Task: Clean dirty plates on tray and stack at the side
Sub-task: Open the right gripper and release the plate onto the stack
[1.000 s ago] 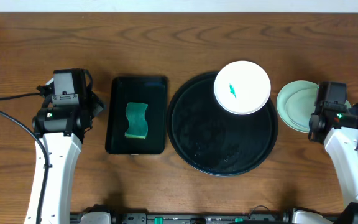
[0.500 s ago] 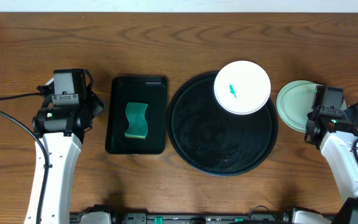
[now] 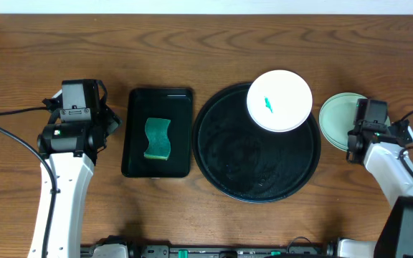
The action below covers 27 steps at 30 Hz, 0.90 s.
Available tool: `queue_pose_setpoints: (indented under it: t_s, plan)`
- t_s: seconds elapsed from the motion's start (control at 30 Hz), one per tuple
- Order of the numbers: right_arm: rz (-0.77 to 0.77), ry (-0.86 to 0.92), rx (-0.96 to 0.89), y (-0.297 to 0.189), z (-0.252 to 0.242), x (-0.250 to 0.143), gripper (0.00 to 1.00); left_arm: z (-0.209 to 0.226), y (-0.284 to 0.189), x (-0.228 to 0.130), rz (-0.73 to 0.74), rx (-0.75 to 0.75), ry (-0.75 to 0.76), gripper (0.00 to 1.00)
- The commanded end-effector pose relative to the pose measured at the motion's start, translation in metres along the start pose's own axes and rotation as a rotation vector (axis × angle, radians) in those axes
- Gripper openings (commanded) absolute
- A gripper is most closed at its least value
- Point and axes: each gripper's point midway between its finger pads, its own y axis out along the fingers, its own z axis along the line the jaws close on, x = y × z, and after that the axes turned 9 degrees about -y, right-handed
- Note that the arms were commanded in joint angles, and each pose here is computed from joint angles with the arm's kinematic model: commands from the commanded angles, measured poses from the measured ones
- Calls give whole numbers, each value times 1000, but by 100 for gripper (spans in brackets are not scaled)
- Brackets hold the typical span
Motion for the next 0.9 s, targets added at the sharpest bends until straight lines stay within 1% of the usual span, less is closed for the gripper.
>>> queue_pose_setpoints:
  t_s: [0.0, 0.6, 0.77, 0.87]
  plan:
    - [6, 8, -21, 6, -3, -3, 1, 5, 0, 3, -15, 18, -7, 80]
    - [22, 4, -19, 9, -4, -9, 6, 5, 0, 3, -15, 18, -7, 80]
    - [21, 4, -18, 9, -4, -8, 4, 5, 0, 3, -15, 18, -8, 80]
    - [19, 7, -14, 9, -3, -8, 5, 5, 0, 3, -15, 18, -7, 80]
